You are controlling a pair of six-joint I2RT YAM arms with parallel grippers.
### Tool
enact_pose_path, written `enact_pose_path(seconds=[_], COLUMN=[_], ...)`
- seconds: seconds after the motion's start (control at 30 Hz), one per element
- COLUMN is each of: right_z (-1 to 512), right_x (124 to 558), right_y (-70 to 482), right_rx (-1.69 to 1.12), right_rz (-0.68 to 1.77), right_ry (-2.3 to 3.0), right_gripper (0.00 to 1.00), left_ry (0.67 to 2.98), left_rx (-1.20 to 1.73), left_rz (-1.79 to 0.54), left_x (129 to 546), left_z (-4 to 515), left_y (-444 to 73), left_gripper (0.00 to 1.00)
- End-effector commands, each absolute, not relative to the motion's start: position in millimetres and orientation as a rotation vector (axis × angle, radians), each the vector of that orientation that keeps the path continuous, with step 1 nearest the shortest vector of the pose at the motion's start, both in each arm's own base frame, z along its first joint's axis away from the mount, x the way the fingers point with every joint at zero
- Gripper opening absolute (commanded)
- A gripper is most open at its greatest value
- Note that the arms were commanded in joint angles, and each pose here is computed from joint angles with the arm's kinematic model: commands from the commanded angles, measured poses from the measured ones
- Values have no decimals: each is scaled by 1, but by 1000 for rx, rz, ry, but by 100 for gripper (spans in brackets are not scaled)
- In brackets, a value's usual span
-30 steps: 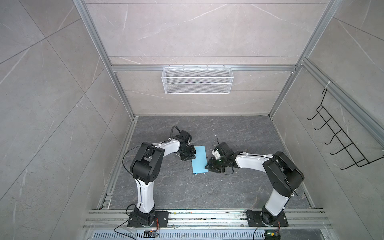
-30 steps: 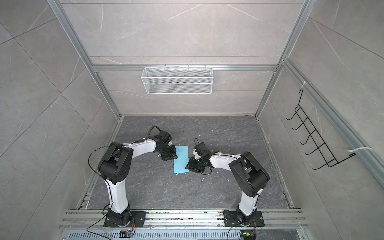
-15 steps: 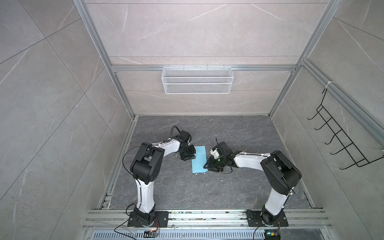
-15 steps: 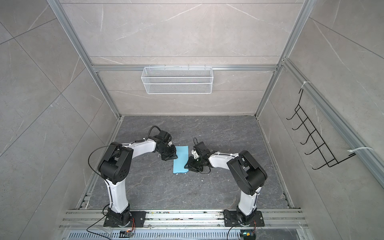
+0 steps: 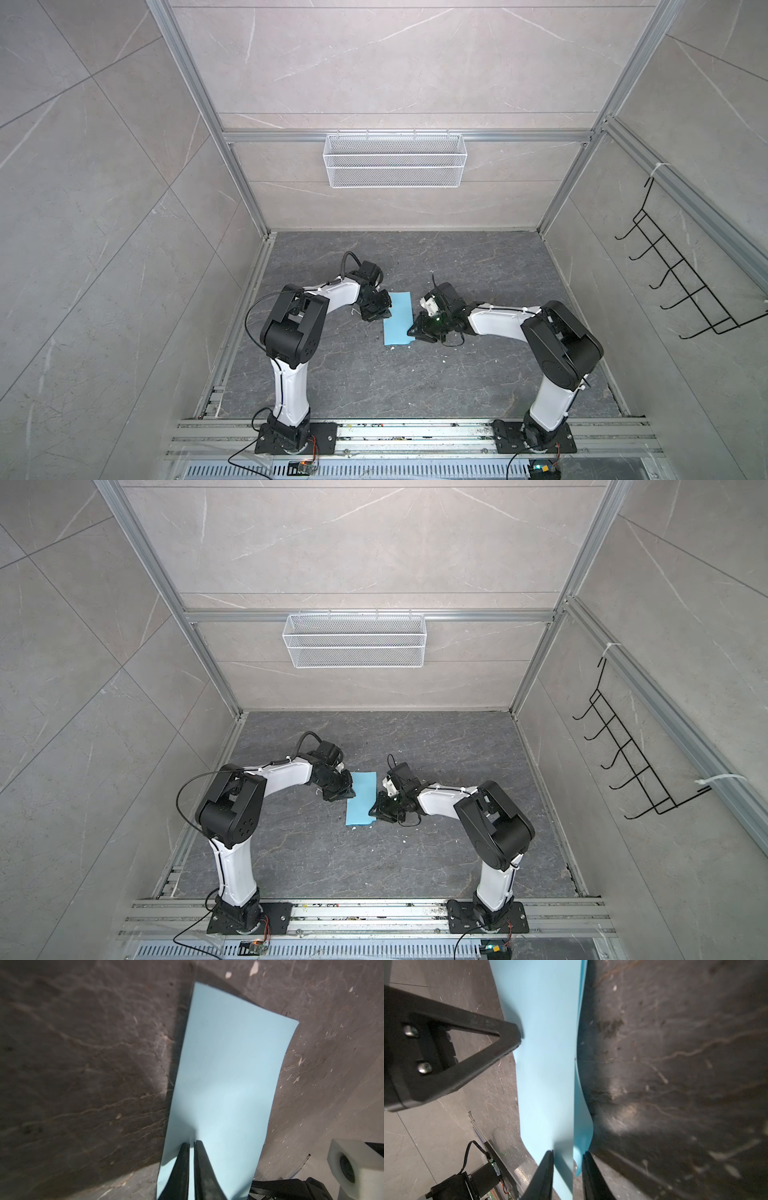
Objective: Fold a paper plane with a square sheet of paper (pick it up from the middle)
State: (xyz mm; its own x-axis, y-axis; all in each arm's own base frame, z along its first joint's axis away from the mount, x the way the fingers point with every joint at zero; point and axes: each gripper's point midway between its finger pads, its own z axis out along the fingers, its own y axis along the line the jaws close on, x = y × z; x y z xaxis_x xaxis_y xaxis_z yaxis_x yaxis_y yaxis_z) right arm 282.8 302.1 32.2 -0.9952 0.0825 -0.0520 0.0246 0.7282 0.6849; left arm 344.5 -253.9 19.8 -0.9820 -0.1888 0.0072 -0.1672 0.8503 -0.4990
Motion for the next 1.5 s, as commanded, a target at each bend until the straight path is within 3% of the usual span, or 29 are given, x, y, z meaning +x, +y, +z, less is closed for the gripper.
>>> enact_pose_path(seconds=[0.0, 1.47], right_z=[42, 44], right_x=[278, 282], right_y=[301, 306], right_rx=[89, 100], right_rz=[1160, 1155], right_ry=[2849, 2875], right_gripper=[28, 16], left_ry=[3086, 3093], left_rx=[-350, -347], left_rz=[-650, -648], left_x=[328, 327], left_z=[-11, -14], left_y=[-235, -235], left_gripper=[13, 13])
